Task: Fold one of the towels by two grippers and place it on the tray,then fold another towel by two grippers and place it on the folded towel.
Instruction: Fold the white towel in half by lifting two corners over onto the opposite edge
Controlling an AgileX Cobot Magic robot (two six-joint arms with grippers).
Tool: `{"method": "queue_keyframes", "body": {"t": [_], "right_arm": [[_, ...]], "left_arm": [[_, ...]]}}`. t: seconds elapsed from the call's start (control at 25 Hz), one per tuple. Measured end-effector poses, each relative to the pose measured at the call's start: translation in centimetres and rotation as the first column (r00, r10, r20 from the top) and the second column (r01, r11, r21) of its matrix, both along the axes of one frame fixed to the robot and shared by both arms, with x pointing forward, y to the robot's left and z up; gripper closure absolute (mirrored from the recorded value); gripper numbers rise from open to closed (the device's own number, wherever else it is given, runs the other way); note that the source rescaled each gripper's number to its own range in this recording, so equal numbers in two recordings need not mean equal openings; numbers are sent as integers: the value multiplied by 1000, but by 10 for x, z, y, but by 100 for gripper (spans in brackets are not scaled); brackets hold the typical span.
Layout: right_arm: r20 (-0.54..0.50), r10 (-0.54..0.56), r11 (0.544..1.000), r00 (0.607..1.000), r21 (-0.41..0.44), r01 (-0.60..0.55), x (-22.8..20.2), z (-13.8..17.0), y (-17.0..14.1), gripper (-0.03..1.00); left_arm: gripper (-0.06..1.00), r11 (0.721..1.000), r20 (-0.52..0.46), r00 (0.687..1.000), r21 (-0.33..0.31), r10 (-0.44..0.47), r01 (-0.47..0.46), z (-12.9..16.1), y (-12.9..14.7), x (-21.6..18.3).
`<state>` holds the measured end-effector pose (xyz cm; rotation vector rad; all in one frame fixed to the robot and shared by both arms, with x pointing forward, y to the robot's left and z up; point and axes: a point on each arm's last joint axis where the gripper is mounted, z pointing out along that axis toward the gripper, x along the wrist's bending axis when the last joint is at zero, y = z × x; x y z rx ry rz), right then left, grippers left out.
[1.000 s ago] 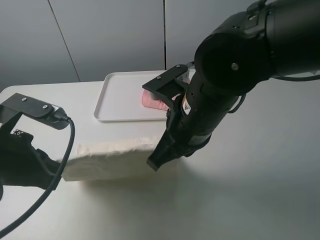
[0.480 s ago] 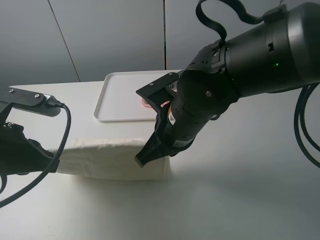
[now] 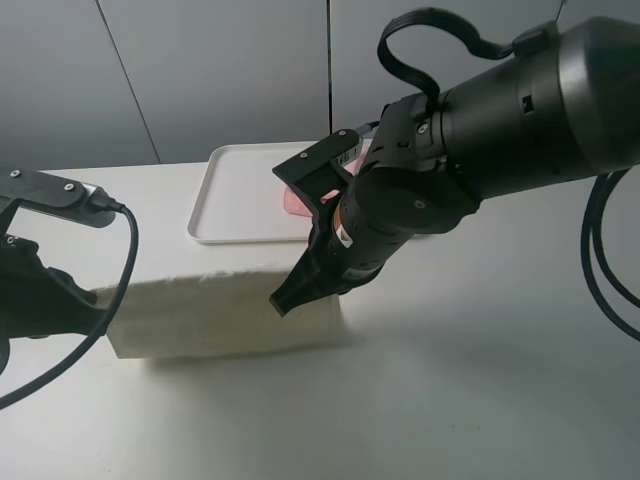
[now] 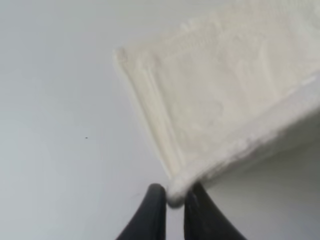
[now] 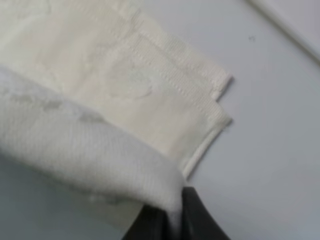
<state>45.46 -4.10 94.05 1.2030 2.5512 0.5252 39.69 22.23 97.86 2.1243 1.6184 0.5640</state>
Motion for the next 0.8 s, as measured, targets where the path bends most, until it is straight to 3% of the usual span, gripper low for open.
{"method": "queue_keyframes", "body": {"t": [0.24,0.4,0.48,0.52,0.56,0.64,0.68,0.76,0.8], "right_arm": [[53,-11,999,999,43,8,6,2,2,97],[45,-10,1000,999,22,9,8,-12,5,97],[34,1,1000,999,3,-1,9,-23,6,90],[32,9,1000,999,8,-10,9,-27,8,84],[30,15,1000,999,20,-15,10,-30,10,74],[31,11,999,999,53,-13,10,-31,12,48],[30,4,998,1000,69,-6,10,-30,13,35],[27,-8,997,1000,83,6,10,-30,14,10],[26,-14,996,1000,86,11,10,-30,14,4]], "left_arm": [[85,998,-42,999,58,-6,9,-17,-5,10],[85,996,-38,998,80,47,-44,-28,-7,19],[76,994,-31,997,84,68,-65,-31,-7,21],[68,994,-28,997,82,73,-70,-31,-7,22],[54,994,-26,997,83,75,-73,-31,-7,22],[18,994,-24,997,81,77,-75,-31,-7,23],[5,994,-23,996,77,81,-79,-31,-7,23],[-3,993,-26,996,84,88,-85,-31,-6,22],[-4,992,-27,996,89,90,-87,-31,-5,22]]}}
